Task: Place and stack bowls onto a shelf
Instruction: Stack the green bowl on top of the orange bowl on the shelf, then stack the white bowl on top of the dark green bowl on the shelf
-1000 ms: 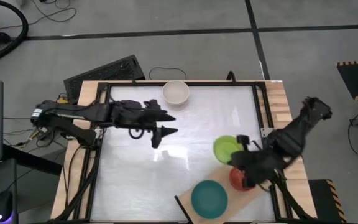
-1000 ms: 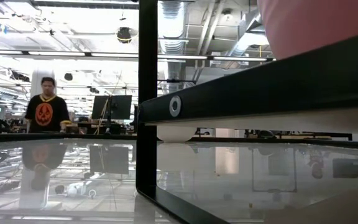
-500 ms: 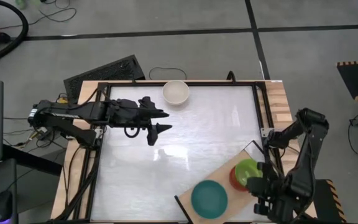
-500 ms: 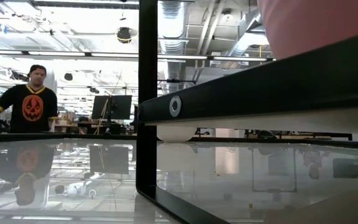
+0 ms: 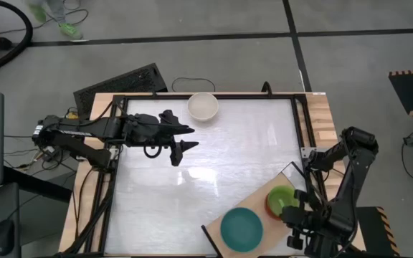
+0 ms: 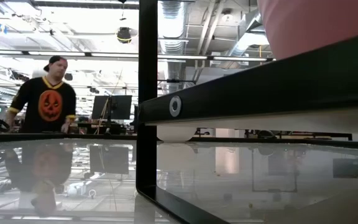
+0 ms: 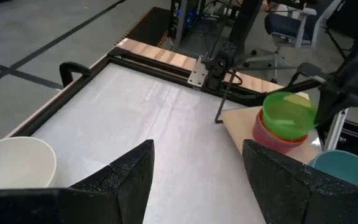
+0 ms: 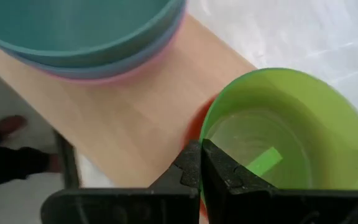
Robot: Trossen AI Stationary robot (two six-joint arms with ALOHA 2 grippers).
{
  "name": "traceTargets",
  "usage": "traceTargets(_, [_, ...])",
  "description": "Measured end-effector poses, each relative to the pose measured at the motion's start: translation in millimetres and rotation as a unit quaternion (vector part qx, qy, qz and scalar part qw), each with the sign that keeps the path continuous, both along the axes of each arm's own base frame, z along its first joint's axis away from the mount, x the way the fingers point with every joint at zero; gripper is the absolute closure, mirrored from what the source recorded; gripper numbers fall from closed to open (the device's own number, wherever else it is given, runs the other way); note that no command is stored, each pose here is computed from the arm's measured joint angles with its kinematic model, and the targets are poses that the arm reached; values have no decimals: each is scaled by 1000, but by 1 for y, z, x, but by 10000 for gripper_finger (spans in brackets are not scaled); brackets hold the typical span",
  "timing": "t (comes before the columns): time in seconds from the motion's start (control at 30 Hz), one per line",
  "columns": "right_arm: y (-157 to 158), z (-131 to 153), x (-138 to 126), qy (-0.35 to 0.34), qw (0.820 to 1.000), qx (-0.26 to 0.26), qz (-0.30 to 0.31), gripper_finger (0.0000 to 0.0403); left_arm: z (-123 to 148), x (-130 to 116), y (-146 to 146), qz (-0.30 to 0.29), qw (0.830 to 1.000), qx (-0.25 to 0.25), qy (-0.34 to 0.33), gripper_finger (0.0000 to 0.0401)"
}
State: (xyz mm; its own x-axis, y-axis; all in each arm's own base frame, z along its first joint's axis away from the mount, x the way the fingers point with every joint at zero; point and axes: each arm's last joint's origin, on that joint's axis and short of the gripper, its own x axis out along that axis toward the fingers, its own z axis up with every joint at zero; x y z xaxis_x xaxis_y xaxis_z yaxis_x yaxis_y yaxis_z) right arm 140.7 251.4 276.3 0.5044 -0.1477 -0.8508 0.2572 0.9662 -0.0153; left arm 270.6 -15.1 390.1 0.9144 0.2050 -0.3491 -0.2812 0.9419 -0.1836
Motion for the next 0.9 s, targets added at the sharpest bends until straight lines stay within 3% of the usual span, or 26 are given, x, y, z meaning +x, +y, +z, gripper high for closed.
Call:
traceTargets(0.37, [-1,-8,0,-3,1000,-1,1,381,0,0,0,9,1000,-2,-1,172])
traceTargets(0.57, [-1,-8,0,-3,1000,-3,1,350,0,0,1,10,1000,-2,-1,172])
traceTargets(0.9, [-1,-17,1,-8,1000,1,-1,348,0,0,3,25,1000,7,-1,172])
